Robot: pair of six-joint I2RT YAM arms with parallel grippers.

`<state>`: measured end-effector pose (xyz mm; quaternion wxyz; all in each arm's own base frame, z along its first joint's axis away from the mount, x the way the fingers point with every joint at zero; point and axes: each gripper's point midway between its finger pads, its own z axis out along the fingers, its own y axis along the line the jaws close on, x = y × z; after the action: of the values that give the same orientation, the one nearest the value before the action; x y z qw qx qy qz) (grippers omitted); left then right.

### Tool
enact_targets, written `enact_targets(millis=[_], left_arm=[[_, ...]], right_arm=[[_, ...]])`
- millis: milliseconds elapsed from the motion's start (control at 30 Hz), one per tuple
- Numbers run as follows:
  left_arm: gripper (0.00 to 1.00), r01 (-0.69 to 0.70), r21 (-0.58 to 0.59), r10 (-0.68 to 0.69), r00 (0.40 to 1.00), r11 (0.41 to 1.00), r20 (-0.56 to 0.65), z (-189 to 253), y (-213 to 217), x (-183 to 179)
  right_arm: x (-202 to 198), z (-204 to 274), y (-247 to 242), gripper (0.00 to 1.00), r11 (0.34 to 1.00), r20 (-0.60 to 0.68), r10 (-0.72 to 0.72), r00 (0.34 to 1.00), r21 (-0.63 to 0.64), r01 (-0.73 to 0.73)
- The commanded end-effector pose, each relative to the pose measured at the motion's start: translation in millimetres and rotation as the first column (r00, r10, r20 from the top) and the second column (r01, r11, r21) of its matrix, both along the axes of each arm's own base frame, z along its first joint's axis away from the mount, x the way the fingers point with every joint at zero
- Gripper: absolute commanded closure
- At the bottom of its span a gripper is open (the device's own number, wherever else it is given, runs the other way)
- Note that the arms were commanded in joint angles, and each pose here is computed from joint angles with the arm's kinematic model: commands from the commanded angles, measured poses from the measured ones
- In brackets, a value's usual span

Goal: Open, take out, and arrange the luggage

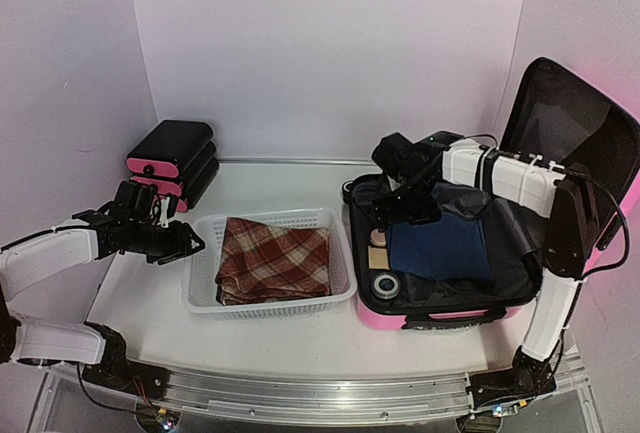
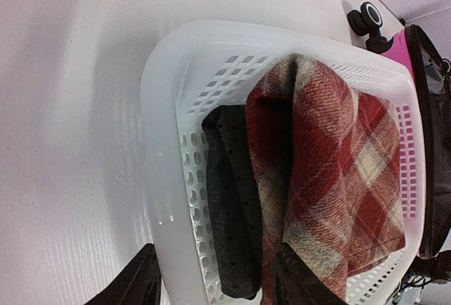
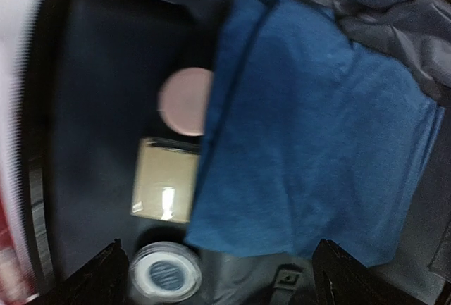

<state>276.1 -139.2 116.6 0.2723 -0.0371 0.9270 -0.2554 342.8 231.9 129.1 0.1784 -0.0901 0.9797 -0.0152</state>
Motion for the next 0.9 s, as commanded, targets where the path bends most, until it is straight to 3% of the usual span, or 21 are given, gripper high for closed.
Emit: enact_targets(millis=[0,433,867], left_arm=[[0.47,0.026,-0.032,-0.024,0.998,0.999,0.065,26.7,-9.1,11.1],[0.46,0.024,-0.025,-0.023,0.998,0.999,0.06,23.7,-7.9,10.9],[0.46,0.026,-0.013,-0.025,0.998,1.0,0.057,22.1,-8.2,14.6]], right_arm=[[15.8,-24.5,-26.4,0.09,0.984,-0.001,-0.084,0.996,-0.157,0.083],[41.0,-74.3,-7.4,0.25,0.981,-0.051,-0.114,0.992,-0.165,0.104],[46.0,-100.5,-29.7,0.29,0.963,-0.061,-0.158,0.986,-0.231,0.14]])
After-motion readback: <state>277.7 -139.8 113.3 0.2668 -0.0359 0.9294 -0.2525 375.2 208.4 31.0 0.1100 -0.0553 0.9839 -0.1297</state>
